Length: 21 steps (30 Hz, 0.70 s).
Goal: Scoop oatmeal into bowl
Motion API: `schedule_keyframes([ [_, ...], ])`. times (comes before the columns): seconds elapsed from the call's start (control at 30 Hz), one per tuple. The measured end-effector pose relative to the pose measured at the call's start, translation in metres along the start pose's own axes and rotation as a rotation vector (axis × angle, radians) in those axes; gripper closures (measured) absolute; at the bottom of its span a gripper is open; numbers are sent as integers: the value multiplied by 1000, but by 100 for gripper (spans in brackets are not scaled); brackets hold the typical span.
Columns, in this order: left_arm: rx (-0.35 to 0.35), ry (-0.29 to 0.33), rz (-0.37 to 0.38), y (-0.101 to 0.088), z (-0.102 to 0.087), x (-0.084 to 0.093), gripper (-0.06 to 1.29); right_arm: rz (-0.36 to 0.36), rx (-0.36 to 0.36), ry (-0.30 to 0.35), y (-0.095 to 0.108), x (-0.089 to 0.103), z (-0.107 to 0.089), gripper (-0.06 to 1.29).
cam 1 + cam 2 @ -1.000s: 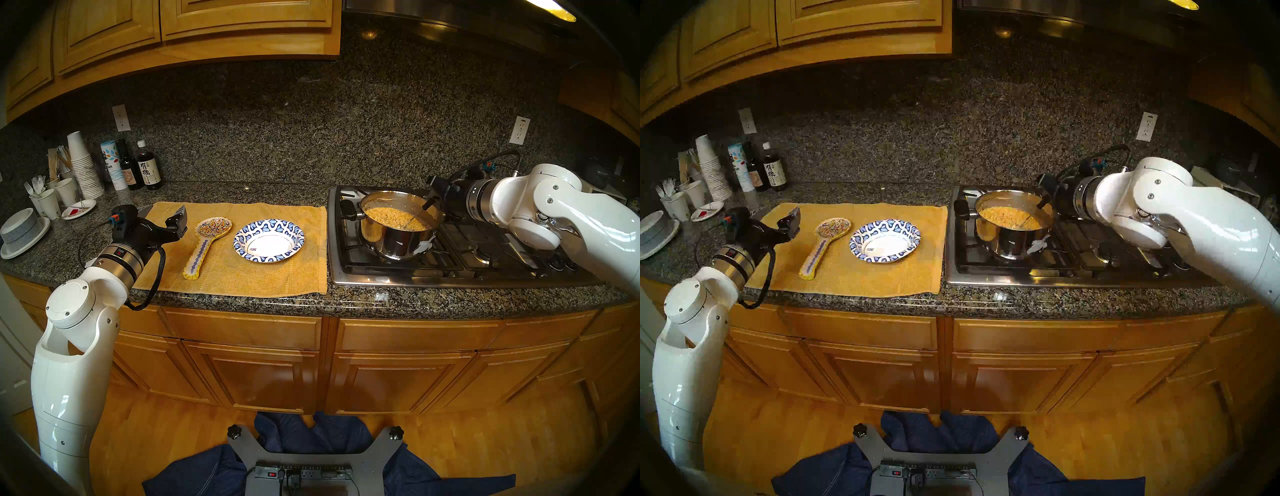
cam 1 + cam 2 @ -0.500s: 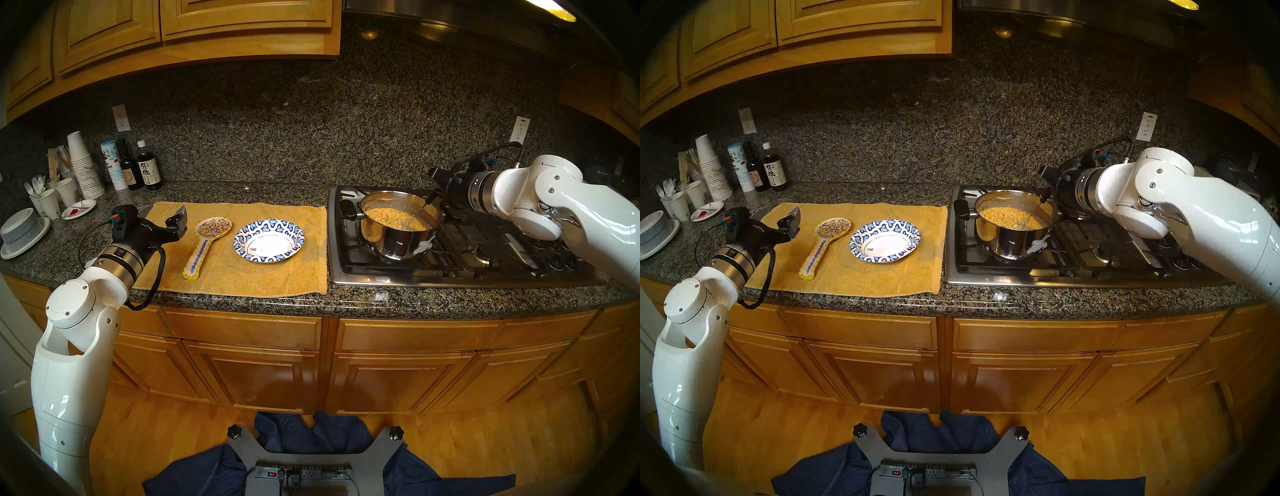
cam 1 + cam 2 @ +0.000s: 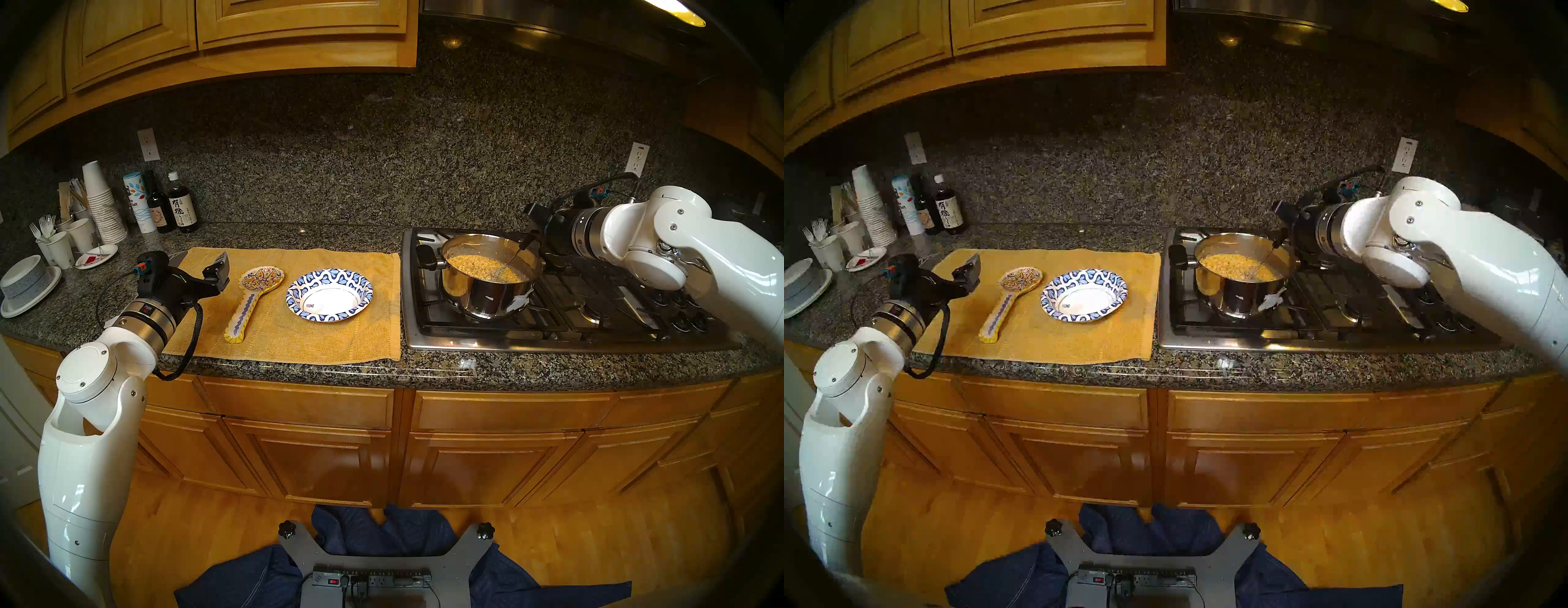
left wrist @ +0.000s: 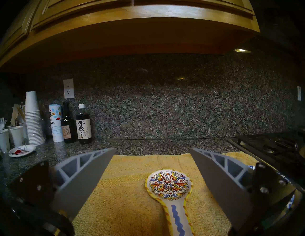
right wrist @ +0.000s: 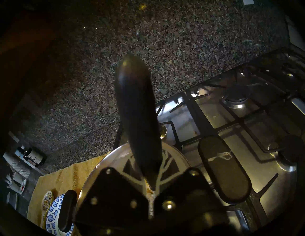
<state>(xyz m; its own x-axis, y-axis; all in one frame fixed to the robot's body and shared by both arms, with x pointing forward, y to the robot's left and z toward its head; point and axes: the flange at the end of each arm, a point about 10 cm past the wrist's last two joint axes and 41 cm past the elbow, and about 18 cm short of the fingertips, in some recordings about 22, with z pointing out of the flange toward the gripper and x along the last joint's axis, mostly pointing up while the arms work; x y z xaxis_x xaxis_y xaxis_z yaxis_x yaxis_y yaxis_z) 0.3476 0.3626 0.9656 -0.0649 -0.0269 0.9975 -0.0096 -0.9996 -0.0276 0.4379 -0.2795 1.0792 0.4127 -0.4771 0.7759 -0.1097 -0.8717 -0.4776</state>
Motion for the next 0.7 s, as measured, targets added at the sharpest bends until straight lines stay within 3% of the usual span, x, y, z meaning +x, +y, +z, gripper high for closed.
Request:
schedule_keyframes([
  [0.7, 0, 0, 0, 0, 0, 0, 0, 44, -15, 1, 7, 7, 4, 124],
])
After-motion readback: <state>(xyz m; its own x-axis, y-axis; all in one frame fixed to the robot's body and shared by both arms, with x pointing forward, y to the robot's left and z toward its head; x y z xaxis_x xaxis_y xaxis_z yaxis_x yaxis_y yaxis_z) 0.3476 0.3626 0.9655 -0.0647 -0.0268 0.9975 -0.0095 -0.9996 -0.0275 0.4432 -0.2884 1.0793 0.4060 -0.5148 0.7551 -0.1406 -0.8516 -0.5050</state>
